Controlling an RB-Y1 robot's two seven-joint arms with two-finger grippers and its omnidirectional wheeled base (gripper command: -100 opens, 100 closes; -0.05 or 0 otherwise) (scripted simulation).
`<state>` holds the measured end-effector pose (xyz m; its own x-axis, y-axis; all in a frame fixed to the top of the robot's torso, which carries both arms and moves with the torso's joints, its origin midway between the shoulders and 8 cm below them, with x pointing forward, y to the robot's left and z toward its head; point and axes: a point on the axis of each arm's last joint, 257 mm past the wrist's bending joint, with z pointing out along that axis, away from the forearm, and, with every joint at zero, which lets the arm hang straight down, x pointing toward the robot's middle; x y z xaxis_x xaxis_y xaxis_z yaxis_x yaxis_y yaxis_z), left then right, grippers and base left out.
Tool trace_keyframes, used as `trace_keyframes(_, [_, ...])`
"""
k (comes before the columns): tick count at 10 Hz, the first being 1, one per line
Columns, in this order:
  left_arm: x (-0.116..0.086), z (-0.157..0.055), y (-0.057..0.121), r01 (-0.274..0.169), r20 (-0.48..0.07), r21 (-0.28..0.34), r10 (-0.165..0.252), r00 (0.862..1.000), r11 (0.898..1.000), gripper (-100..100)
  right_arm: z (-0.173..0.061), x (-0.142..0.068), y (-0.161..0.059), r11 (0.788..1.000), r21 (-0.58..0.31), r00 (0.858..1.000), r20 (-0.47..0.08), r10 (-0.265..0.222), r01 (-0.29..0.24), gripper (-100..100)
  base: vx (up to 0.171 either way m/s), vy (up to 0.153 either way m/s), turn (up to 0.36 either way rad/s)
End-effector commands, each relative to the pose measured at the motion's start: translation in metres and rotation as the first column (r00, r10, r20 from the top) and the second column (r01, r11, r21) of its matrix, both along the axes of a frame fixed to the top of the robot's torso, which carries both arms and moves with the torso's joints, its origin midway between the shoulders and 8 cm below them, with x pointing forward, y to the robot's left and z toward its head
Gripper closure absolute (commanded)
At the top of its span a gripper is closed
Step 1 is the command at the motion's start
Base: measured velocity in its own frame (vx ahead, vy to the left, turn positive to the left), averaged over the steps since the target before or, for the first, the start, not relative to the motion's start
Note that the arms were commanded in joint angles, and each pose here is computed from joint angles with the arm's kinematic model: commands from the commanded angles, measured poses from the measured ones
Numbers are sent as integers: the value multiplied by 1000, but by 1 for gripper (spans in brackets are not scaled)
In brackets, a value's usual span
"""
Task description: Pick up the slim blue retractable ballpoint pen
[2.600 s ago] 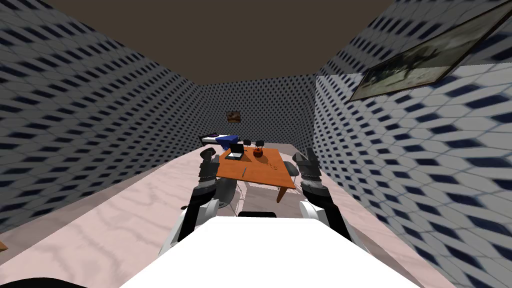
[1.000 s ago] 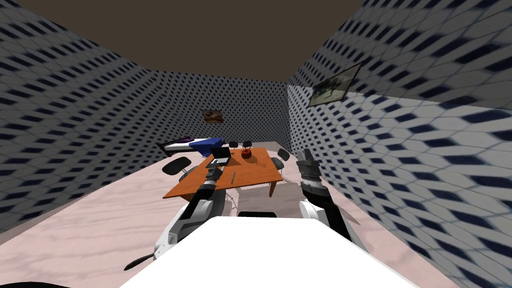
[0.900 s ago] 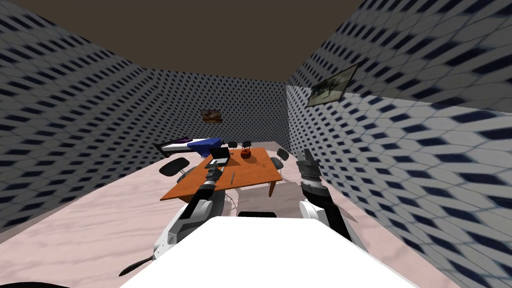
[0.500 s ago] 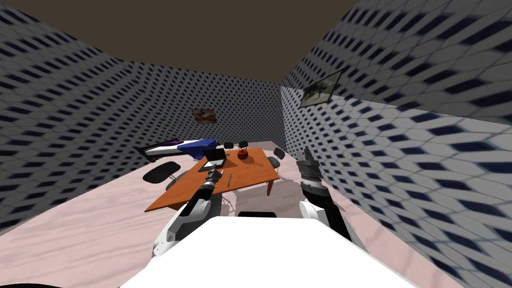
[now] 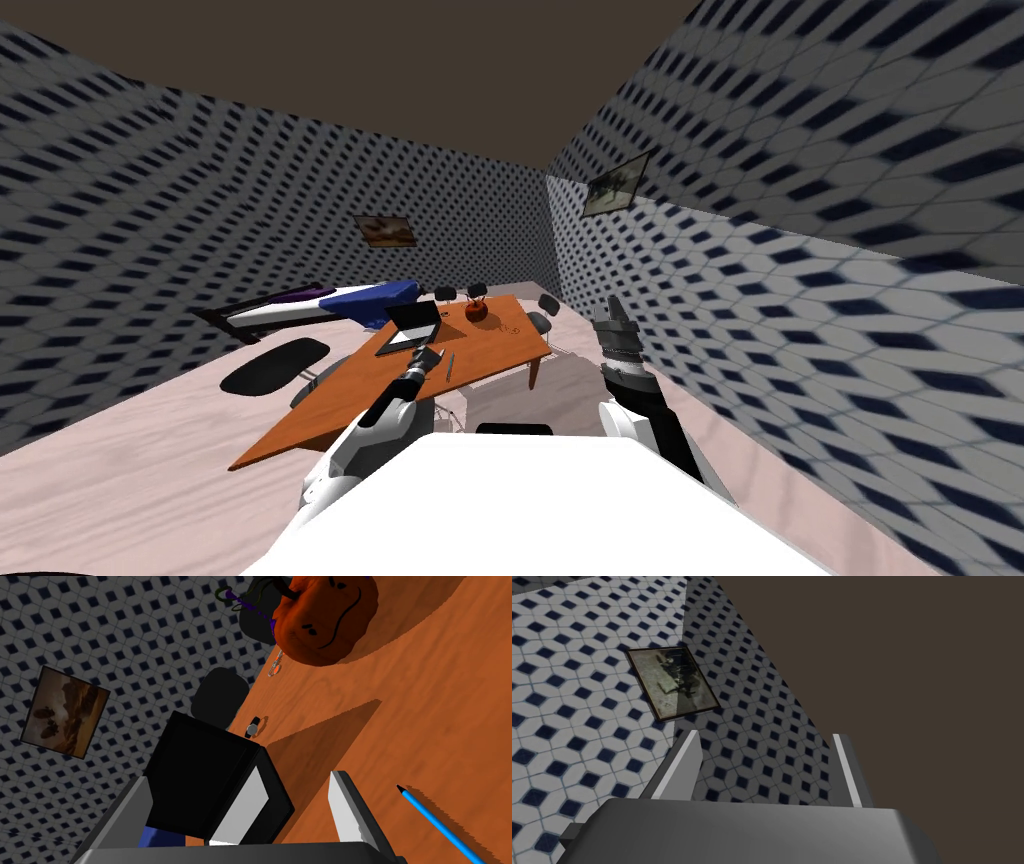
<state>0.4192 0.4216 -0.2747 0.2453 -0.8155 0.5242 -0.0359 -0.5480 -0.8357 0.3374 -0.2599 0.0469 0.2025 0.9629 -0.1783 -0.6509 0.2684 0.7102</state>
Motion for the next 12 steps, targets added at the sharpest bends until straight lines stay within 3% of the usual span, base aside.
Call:
trace_keyframes(1, [-3, -18, 4, -23, -39, -60, 21, 999, 998, -100, 0, 0, 0, 1000, 0, 1000, 0, 0, 0, 0, 4, 14, -118])
trace_keyframes(2, [-6, -36, 16, -53, -90, -113, 43, 995, 992, -100, 0, 0, 0, 1000, 0, 1000, 0, 0, 0, 0, 4, 10, -248])
trace_keyframes(3, [-9, -43, 18, -66, -105, -137, 52, 993, 988, -100, 0, 0, 0, 1000, 0, 1000, 0, 0, 0, 0, 4, 14, -143])
trace_keyframes(4, [-13, -58, 28, -99, -155, -183, 71, 985, 978, -100, 0, 0, 0, 1000, 0, 1000, 0, 0, 0, 0, 5, 13, -231])
trace_keyframes(5, [-17, -67, 32, -119, -172, -208, 83, 982, 971, -100, 0, 0, 0, 1000, 0, 1000, 0, 0, 0, 0, 4, 13, -119])
trace_keyframes(6, [-24, -86, 45, -164, -228, -249, 107, 968, 954, -100, 0, 0, 0, 1000, 0, 1000, 0, 0, 0, 0, 5, 11, -268])
trace_keyframes(7, [-26, -91, 45, -181, -239, -274, 115, 964, 945, -100, 0, 0, 0, 1000, 0, 1000, 0, 0, 0, 0, 4, 14, -127])
trace_keyframes(8, [-35, -109, 59, -232, -292, -308, 140, 946, 923, -100, 0, 0, 0, 1000, 0, 1000, 0, 0, 0, 0, 4, 12, -181])
trace_keyframes(9, [-38, -113, 59, -250, -306, -333, 147, 941, 909, -100, 0, 0, 0, 1000, 0, 1000, 0, 0, 0, 0, 1, 13, -145])
trace_keyframes(10, [-46, -127, 71, -300, -353, -363, 168, 920, 882, -100, 0, 0, 0, 1000, 0, 1000, 0, 0, 0, 0, 4, 10, -290])
trace_keyframes(11, [-51, -134, 73, -325, -371, -383, 178, 911, 865, -100, 0, 0, 0, 1000, 0, 1000, 0, 0, 0, 0, 3, 15, -116])
trace_keyframes(12, [-56, -142, 82, -366, -408, -410, 191, 893, 835, -100, 0, 0, 0, 1000, 0, 1000, 0, 0, 0, 0, 3, 12, -227])
